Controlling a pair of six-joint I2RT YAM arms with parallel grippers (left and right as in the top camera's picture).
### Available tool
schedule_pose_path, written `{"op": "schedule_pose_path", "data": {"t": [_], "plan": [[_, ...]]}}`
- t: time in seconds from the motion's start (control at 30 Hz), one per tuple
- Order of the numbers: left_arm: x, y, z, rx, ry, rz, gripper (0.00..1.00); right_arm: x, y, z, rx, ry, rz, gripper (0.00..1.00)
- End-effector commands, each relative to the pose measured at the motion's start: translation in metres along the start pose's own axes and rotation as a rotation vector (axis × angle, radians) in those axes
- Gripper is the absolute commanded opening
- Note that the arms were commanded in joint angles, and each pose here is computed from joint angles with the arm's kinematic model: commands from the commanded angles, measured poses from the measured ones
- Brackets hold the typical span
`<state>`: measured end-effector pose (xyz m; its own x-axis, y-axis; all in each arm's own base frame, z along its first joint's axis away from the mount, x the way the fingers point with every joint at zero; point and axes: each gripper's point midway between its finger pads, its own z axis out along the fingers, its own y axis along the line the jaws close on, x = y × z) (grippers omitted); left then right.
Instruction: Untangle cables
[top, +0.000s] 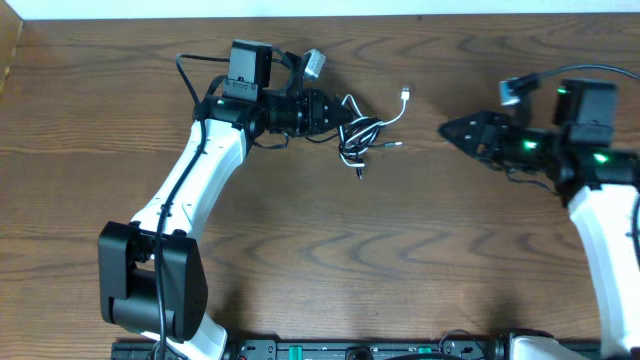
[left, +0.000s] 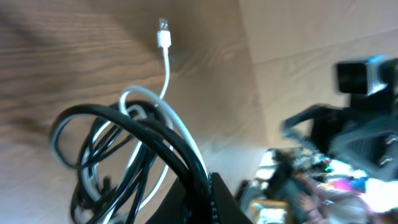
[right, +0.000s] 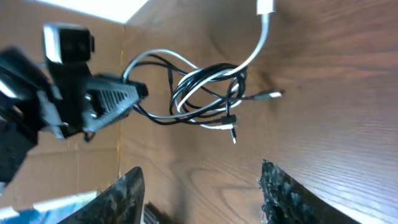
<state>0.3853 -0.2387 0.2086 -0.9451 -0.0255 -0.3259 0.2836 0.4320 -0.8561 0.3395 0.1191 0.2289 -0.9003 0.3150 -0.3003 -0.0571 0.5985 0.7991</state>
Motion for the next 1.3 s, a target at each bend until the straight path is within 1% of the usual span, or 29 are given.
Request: {"op": "schedule_pose_path", "data": {"t": [0.0,0.07,0.13,0.2,0.23,0.27,0.4,0.5,0.6,0.67,0.73,0.77,0.87,0.9,0.93,0.97,1.0,1.07,1.13,1.2,1.23,1.27], "plan": [[0.001,-0.016,-0.001,0.065,0.022,-0.138,0.07,0.01,0.009,0.028,-0.037,0.073,0.0,0.62],[0.003,-0.019,0.002,0.069,0.029,-0.128,0.07,0.012,0.014,0.045,-0.055,0.098,0.01,0.67],[0.003,-0.021,0.004,0.073,0.032,-0.119,0.07,0.013,0.017,0.057,-0.064,0.111,0.017,0.68],[0.003,-0.025,0.008,0.082,0.033,-0.1,0.07,0.016,0.009,0.079,-0.007,0.117,0.076,0.68],[0.003,-0.028,0.009,0.087,0.031,-0.095,0.07,0.019,-0.001,0.094,0.05,0.116,0.126,0.68],[0.001,-0.029,0.009,0.091,0.028,-0.097,0.07,0.02,-0.004,0.1,0.062,0.12,0.144,0.68],[-0.003,-0.031,0.009,0.099,0.016,-0.096,0.08,0.019,-0.007,0.131,0.035,0.133,0.177,0.67],[-0.003,-0.031,0.009,0.099,0.016,-0.096,0.07,0.013,0.003,0.147,-0.032,0.128,0.158,0.67],[-0.003,-0.031,0.009,0.099,0.016,-0.097,0.07,0.01,0.006,0.162,-0.061,0.118,0.175,0.67],[-0.003,-0.031,0.009,0.099,0.016,-0.097,0.07,0.011,0.005,0.171,-0.07,0.12,0.193,0.65],[-0.003,-0.031,0.009,0.099,0.016,-0.097,0.08,0.013,0.005,0.18,-0.081,0.126,0.199,0.59],[-0.003,-0.031,0.009,0.099,0.016,-0.097,0.07,0.015,0.006,0.184,-0.088,0.131,0.195,0.51],[-0.003,-0.031,0.009,0.098,0.016,-0.096,0.08,0.015,0.009,0.185,-0.097,0.129,0.183,0.36],[-0.003,-0.031,0.009,0.097,0.014,-0.096,0.07,0.013,0.008,0.184,-0.097,0.125,0.185,0.24],[-0.003,-0.03,0.009,0.096,0.013,-0.089,0.07,0.01,0.006,0.181,-0.101,0.122,0.182,0.05],[-0.003,-0.03,0.008,0.095,0.011,-0.07,0.08,0.007,0.005,0.179,-0.109,0.122,0.176,0.01],[-0.004,-0.029,0.008,0.094,0.007,-0.026,0.07,0.002,0.003,0.172,-0.126,0.121,0.166,0.01],[-0.005,-0.021,0.005,0.063,-0.006,0.015,0.07,-0.012,0.001,0.155,-0.16,0.107,0.135,0.01],[-0.007,-0.002,0.001,-0.018,-0.027,-0.009,0.07,-0.023,-0.002,0.138,-0.172,0.086,0.125,0.01],[-0.006,0.034,-0.009,-0.184,-0.057,-0.068,0.07,-0.035,-0.007,0.116,-0.163,0.047,0.12,0.01],[-0.001,0.062,-0.02,-0.324,-0.067,-0.106,0.08,-0.043,-0.014,0.097,-0.144,0.017,0.124,0.01],[0.003,0.074,-0.026,-0.391,-0.065,-0.116,0.07,-0.048,-0.018,0.084,-0.131,-0.005,0.13,0.01]]}}
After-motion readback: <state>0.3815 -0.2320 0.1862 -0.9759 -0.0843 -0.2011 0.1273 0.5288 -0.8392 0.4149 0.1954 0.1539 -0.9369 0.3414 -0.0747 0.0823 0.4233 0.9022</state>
